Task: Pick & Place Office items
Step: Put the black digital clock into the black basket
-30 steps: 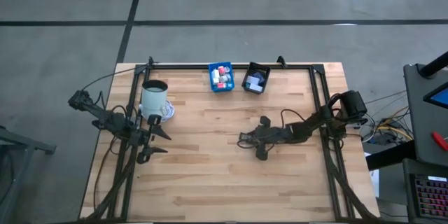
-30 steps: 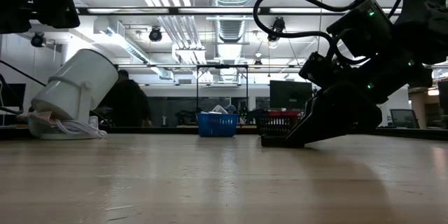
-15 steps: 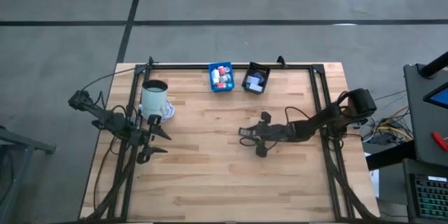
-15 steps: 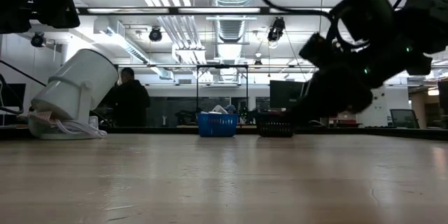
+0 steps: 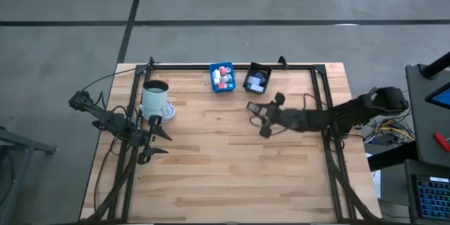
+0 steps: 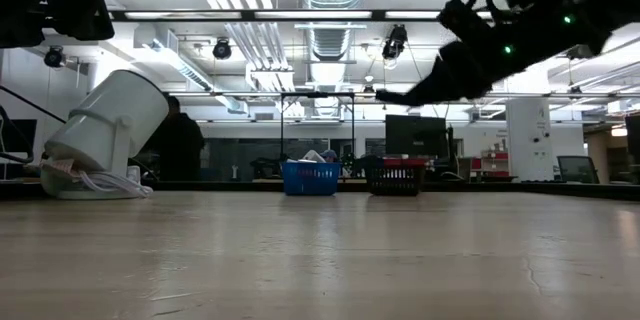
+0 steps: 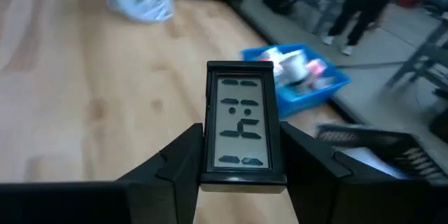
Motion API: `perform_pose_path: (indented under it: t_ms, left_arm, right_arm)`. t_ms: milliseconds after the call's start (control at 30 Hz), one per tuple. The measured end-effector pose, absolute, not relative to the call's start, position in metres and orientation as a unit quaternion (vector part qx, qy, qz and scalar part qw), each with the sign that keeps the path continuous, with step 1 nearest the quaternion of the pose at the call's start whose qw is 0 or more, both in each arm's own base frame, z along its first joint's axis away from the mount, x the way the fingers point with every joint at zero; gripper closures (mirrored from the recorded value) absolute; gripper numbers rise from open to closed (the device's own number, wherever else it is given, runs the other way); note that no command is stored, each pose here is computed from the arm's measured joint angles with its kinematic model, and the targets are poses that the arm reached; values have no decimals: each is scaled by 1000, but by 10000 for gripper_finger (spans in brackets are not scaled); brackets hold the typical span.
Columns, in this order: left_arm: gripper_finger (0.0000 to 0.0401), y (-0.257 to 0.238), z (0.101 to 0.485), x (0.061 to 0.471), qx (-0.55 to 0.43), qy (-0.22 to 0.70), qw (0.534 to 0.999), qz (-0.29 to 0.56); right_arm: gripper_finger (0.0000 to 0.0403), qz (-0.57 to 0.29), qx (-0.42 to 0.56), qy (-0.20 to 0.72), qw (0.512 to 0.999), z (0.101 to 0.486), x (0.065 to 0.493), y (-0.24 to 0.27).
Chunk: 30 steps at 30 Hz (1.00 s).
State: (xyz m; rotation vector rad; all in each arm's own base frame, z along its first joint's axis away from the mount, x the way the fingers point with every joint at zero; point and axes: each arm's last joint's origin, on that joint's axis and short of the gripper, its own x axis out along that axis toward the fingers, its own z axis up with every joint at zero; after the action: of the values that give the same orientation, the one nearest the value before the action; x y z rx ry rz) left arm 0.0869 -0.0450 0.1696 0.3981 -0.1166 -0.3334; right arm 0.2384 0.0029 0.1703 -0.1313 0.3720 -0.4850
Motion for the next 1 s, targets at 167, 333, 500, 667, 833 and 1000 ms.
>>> perform_pose_path:
  t_ms: [167, 333, 500, 667, 833, 1000]
  left_arm:
    - [167, -45, 170, 87, 197, -58, 965, -165]
    - [167, -45, 170, 87, 197, -57, 965, -165]
    - [167, -45, 170, 87, 197, -57, 965, -165]
    - [167, -45, 170, 87, 197, -57, 965, -165]
    - [167, -45, 170, 87, 197, -57, 965, -165]
    - [167, -45, 170, 87, 197, -57, 965, -165]
  right_arm:
    - [238, -240, -66, 172, 953, 197, 231, -26]
    - [242, -263, -60, 190, 944, 218, 223, -59]
    - [237, -266, -32, 222, 937, 228, 217, -93]
    - [239, -271, -16, 240, 932, 227, 215, -124]
    - [240, -280, 9, 261, 924, 217, 215, -152]
    - [234, -266, 48, 285, 920, 201, 220, -178]
